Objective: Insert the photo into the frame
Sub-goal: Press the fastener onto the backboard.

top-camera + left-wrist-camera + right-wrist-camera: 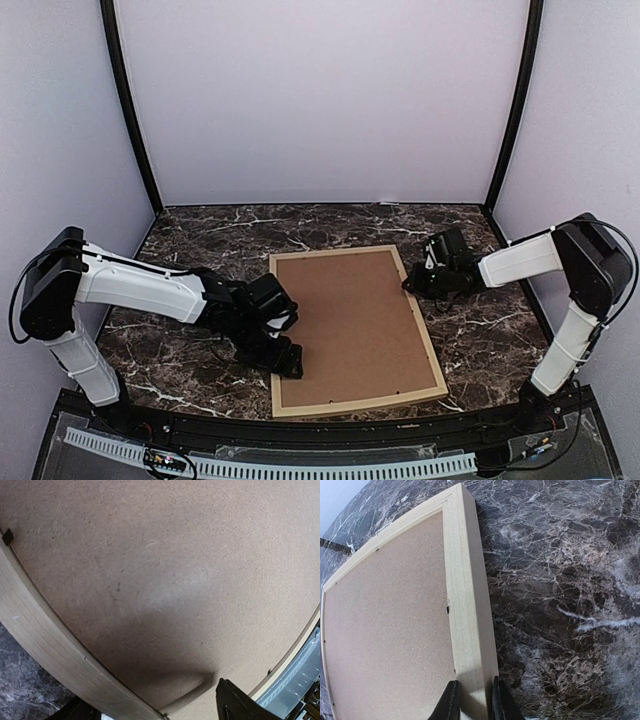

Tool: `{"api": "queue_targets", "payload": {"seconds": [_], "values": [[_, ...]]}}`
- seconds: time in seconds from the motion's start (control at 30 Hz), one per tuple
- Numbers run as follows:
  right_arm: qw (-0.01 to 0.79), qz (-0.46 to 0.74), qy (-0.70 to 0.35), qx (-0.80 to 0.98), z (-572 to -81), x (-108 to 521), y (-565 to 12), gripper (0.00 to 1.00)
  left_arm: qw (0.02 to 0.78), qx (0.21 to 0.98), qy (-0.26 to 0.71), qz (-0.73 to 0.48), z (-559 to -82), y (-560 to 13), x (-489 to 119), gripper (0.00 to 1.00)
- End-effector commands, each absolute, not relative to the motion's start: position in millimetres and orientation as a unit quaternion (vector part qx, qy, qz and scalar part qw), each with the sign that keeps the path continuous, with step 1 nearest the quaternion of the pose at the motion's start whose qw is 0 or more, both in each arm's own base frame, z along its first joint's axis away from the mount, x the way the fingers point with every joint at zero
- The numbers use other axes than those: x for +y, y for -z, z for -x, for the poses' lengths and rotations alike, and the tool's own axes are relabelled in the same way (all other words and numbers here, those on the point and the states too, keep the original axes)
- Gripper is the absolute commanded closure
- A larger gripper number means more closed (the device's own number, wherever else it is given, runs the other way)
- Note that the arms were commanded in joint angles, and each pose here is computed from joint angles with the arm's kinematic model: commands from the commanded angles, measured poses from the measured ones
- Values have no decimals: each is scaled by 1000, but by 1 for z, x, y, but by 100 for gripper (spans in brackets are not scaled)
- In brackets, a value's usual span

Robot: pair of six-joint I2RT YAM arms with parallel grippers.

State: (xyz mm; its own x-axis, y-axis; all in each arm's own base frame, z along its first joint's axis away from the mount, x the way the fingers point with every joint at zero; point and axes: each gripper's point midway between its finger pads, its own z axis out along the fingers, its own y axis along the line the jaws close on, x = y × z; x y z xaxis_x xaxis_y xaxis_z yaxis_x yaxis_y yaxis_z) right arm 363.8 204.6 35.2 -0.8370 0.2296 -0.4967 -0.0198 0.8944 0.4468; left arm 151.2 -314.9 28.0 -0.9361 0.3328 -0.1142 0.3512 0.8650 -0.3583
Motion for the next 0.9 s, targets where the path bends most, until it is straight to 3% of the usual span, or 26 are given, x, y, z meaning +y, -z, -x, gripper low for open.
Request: {"api": "queue_targets", "payload": {"seconds": [0.0, 0.47, 0.87], "values": [[197, -84, -219, 952, -326, 203, -7, 95, 4, 974, 139, -178, -144, 1, -294, 19], [194, -82, -216, 953, -327, 204, -6, 94, 62, 975, 156, -145, -176, -36, -273, 21], [191, -79, -220, 953, -330, 208, -5, 93, 30, 975, 167, -141, -146, -49, -249, 19]]}}
